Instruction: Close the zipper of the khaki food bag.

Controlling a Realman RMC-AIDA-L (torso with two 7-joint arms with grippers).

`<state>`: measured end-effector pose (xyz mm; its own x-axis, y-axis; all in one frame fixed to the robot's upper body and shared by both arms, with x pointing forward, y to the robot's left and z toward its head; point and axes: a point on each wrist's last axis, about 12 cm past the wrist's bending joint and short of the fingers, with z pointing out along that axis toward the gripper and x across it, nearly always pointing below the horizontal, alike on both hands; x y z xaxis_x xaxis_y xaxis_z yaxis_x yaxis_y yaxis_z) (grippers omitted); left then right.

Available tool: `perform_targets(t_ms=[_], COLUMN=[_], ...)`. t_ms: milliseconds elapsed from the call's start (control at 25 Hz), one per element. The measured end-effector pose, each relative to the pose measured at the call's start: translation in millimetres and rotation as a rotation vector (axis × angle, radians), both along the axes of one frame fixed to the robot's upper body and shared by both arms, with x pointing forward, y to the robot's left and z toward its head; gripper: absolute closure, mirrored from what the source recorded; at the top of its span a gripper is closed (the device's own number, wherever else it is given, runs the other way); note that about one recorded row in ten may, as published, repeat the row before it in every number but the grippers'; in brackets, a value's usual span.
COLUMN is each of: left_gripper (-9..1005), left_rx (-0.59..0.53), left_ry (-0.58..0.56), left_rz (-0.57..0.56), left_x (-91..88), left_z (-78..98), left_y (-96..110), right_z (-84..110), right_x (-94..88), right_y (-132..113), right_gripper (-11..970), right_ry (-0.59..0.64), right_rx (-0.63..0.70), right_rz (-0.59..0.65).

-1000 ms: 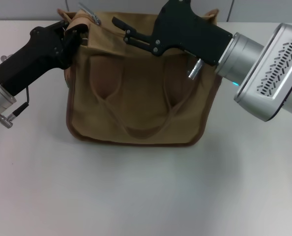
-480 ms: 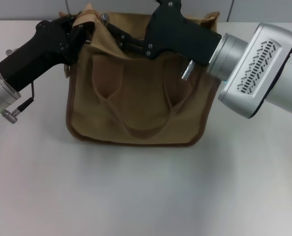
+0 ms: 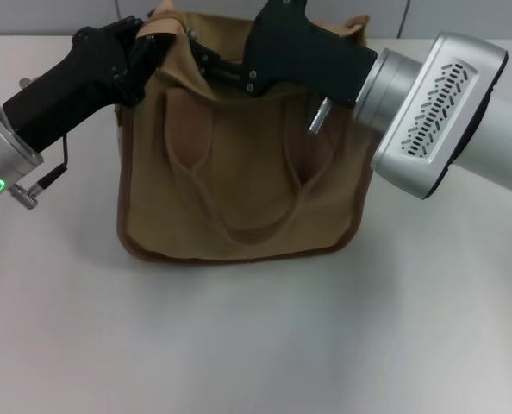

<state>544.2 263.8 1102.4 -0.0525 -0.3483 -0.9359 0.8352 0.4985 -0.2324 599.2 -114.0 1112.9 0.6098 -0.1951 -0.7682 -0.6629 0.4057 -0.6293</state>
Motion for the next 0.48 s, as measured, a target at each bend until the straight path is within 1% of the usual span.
perform_targets(t_ms=[160, 480], left_gripper=[973, 973], left_rx=[0.005, 0.004], left_ry=[-0.001, 0.003], left_rz=[-0.021, -0.026], left_x=[1.7, 3.1], left_z=[1.5, 2.1], left_y=[-3.8, -5.4], right_z=[1.7, 0.6], right_x=[1.5, 1.0], right_y=[1.1, 0.3], right_gripper=[203, 258], right_ry=[-0.002, -0.001], right_rx=[0.004, 0.001], right_rz=[-0.005, -0.006])
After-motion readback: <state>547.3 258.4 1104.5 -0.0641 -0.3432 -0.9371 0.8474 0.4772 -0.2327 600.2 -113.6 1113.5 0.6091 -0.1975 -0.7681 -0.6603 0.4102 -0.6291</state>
